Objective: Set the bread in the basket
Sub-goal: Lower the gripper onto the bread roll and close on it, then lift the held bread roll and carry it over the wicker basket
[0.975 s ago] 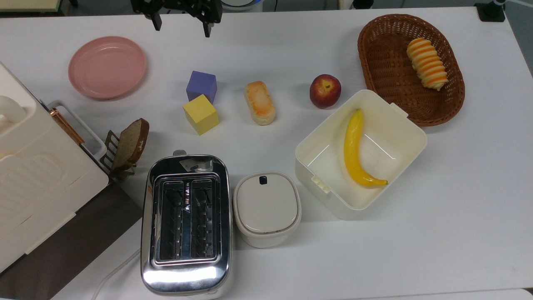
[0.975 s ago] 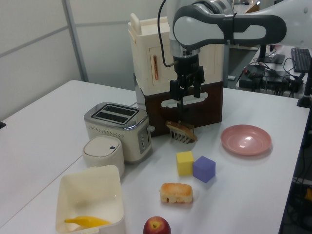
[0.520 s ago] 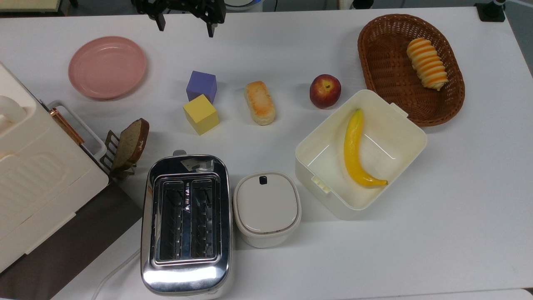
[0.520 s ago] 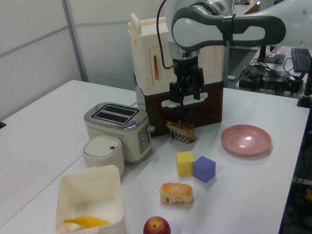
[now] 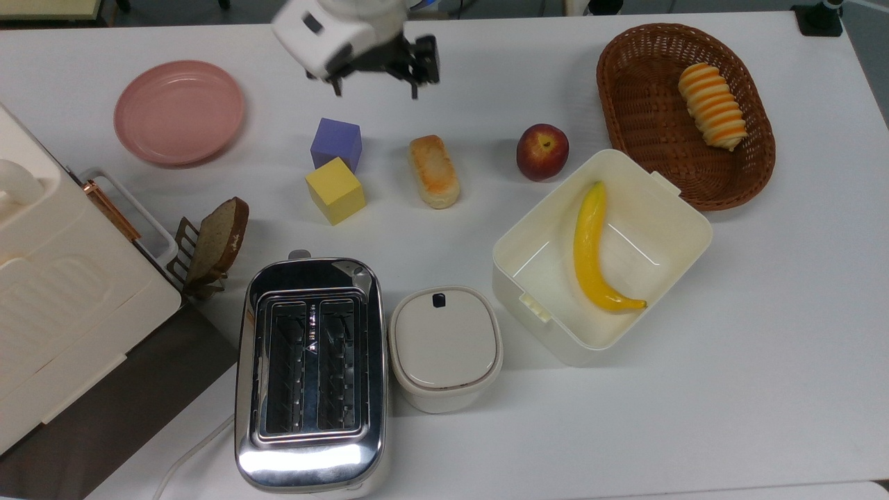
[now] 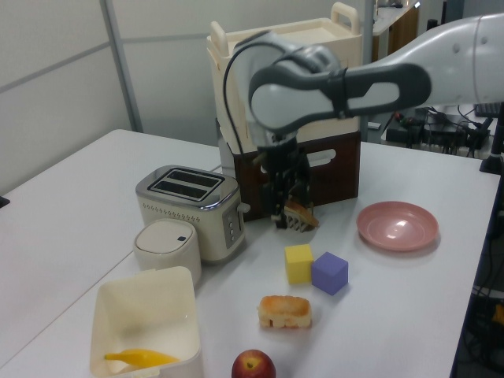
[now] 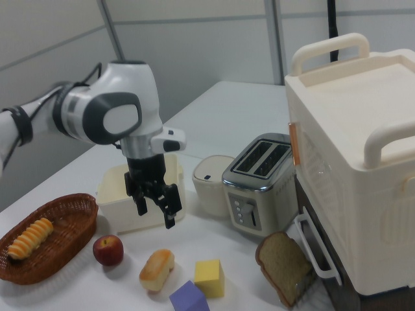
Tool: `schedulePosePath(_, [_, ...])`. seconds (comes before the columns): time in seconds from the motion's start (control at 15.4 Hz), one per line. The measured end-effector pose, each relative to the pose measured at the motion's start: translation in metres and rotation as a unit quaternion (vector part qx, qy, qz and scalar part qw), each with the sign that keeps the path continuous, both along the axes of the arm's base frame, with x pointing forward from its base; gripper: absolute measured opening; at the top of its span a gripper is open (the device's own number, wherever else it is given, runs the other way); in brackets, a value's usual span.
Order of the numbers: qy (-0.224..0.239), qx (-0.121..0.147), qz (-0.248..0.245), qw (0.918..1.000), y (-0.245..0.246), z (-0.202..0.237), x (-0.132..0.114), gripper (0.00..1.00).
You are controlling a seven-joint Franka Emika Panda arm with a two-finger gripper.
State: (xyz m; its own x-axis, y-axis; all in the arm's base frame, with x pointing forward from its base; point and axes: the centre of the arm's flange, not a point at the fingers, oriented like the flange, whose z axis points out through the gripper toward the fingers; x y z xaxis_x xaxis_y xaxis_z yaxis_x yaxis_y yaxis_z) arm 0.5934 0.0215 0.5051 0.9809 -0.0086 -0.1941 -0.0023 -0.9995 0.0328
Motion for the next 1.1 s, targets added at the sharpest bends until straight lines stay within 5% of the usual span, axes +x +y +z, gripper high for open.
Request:
schedulePosePath(0.32, [0.015,0.001,0.049,0.9987,0.029,-0.070,0.009,1.00])
schedulePosePath(0.78, [0.047,-0.017,0.135,0.9895,0.093,-0.176,-0.019,1.00])
schedulePosePath(1.1, [0.053,-0.023,0.138,0.9887,0.092,-0.193,-0.018,0.98])
